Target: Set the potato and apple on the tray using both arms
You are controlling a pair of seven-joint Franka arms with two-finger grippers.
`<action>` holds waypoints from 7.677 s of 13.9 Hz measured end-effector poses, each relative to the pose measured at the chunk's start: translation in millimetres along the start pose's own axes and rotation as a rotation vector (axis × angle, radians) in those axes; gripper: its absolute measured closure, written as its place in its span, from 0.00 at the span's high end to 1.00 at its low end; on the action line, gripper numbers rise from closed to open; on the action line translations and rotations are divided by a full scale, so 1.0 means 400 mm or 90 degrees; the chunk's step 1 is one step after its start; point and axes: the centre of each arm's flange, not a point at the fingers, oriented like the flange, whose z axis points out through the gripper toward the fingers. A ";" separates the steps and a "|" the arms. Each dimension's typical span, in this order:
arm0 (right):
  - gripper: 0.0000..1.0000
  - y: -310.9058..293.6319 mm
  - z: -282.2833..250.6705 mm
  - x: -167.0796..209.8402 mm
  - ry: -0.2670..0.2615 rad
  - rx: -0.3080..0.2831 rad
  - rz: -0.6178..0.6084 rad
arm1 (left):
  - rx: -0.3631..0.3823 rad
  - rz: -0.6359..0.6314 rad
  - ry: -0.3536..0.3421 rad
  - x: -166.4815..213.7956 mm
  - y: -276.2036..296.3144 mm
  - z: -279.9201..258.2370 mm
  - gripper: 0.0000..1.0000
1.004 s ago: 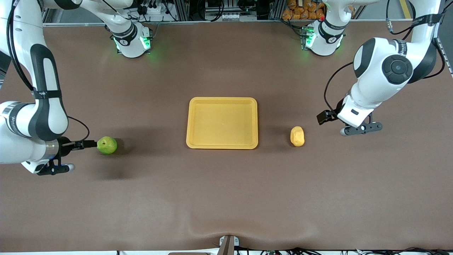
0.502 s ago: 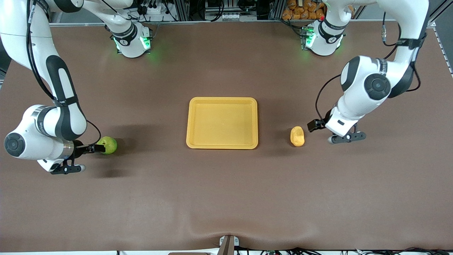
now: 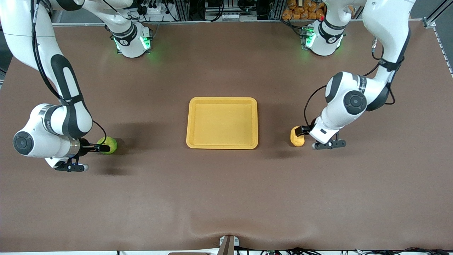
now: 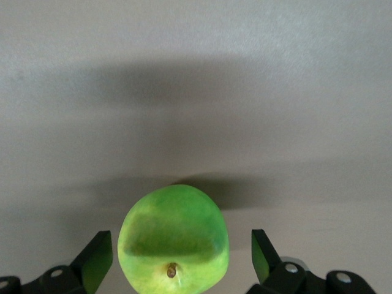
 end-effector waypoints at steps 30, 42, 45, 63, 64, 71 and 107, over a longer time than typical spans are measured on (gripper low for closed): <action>0.86 -0.658 -0.189 -0.269 -0.074 0.063 0.182 | -0.078 0.098 0.061 -0.057 0.343 -0.098 0.52; 0.86 -1.000 0.075 -0.371 -0.015 0.042 0.525 | -0.078 0.080 0.008 -0.149 0.553 0.056 0.52; 0.86 -1.010 0.121 -0.367 -0.028 0.057 0.546 | -0.070 0.075 -0.006 -0.147 0.541 0.098 0.52; 1.00 -0.655 -0.123 -0.239 -0.087 0.083 0.416 | -0.061 0.026 0.000 -0.109 0.510 0.102 1.00; 1.00 -0.600 -0.143 -0.224 -0.086 0.094 0.392 | -0.061 0.021 0.005 -0.094 0.502 0.084 1.00; 1.00 -0.210 -0.240 -0.161 -0.036 0.163 0.209 | -0.010 -0.001 0.063 0.032 0.303 -0.334 1.00; 1.00 -0.154 -0.870 -0.424 0.031 0.013 0.033 | 0.102 0.034 -0.009 -0.075 -0.259 -1.012 1.00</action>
